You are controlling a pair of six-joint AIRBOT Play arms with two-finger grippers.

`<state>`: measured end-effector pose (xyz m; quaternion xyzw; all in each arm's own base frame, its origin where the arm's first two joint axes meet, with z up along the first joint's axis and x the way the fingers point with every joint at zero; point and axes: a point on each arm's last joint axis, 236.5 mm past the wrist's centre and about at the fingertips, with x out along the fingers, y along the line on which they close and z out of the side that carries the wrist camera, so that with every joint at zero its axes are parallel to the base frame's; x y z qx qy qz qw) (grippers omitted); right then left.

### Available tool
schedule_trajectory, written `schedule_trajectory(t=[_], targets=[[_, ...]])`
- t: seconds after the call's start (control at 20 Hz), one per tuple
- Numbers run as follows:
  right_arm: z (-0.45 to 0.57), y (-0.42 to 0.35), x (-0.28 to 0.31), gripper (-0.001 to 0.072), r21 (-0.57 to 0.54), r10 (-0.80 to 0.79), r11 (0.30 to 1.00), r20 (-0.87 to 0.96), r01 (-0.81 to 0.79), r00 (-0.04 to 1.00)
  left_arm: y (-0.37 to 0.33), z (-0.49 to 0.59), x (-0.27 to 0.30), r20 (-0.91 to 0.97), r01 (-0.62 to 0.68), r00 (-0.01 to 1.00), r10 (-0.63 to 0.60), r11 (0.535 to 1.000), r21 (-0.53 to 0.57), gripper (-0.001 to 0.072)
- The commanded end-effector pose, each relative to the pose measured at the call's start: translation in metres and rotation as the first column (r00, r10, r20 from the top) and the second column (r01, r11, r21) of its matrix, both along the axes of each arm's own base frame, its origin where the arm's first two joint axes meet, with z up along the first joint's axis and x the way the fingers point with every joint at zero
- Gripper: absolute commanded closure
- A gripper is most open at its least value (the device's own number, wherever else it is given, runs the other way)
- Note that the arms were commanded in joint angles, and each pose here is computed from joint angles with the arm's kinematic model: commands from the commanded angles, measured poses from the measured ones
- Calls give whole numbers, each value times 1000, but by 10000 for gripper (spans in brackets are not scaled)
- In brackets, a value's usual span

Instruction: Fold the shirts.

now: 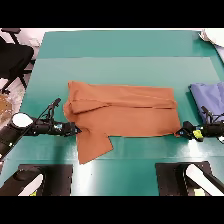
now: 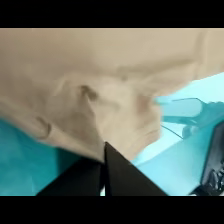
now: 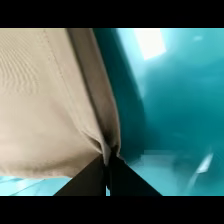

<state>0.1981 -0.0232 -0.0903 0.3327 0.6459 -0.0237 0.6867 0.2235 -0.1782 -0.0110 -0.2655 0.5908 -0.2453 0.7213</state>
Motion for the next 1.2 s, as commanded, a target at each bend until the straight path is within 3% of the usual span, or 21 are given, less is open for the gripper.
schedule_trajectory(t=[0.0,0.35,0.9,1.15], targets=[[33,11,21,697,36,-33,999,123,29,992,-2,32,21,101,22,995,-22,1000,-1,685],[114,-3,96,697,94,-74,995,340,45,938,-1,102,72,336,-13,942,13,1000,-2,684],[127,3,193,697,90,66,990,379,-107,923,50,140,162,655,-300,724,216,954,17,684],[95,4,209,697,119,65,987,325,-108,944,51,73,184,565,-291,804,184,951,105,684]])
